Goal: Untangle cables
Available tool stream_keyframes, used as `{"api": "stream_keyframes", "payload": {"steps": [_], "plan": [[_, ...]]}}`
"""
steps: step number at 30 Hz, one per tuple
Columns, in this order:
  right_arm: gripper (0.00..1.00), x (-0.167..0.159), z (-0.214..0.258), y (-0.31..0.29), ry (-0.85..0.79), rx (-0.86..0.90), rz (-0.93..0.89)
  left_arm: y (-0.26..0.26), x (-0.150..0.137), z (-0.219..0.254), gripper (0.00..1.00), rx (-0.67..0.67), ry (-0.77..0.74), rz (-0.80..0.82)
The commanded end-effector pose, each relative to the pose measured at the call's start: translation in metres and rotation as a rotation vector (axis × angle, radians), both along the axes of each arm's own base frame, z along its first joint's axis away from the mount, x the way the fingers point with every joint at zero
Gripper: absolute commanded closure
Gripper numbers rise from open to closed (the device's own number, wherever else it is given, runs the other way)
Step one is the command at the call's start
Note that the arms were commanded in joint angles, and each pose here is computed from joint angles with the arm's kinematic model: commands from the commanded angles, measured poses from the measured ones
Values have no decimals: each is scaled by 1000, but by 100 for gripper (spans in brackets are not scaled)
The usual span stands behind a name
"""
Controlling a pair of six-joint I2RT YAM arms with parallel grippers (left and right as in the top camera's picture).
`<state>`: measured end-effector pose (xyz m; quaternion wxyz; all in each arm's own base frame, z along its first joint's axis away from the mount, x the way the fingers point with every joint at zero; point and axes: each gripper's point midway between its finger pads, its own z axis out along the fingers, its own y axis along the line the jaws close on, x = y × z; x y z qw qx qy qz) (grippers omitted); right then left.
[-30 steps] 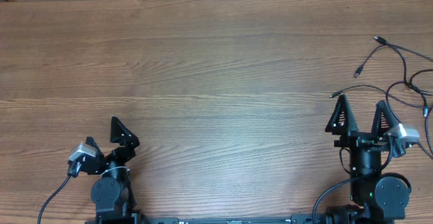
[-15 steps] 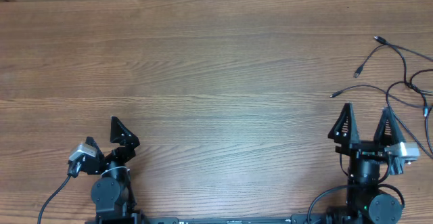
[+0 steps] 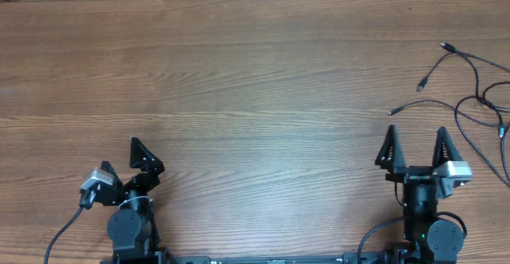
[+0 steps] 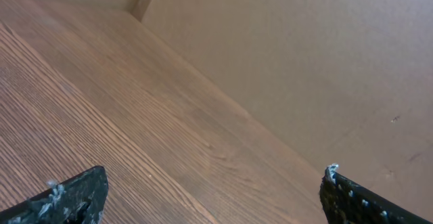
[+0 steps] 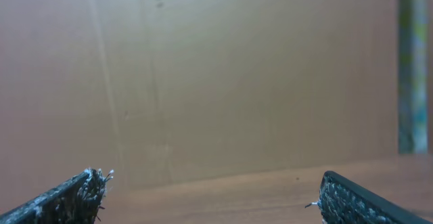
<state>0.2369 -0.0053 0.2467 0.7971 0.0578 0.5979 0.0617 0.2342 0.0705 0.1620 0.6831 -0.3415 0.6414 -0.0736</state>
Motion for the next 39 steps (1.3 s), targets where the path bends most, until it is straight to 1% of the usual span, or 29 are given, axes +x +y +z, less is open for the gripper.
{"api": "stream_keyframes", "payload": {"steps": [1,8,15,39], "plan": [[0,2,-10,12,27,-164,29,0,0,1,0,15,-2,-1],[0,9,-50,9,193,-137,30,0,0,1,0,15,-3,0],[0,9,-77,9,304,-132,38,0,0,1,1,15,-2,0],[0,10,-76,6,303,-130,25,0,0,1,0,15,-2,0]]}}
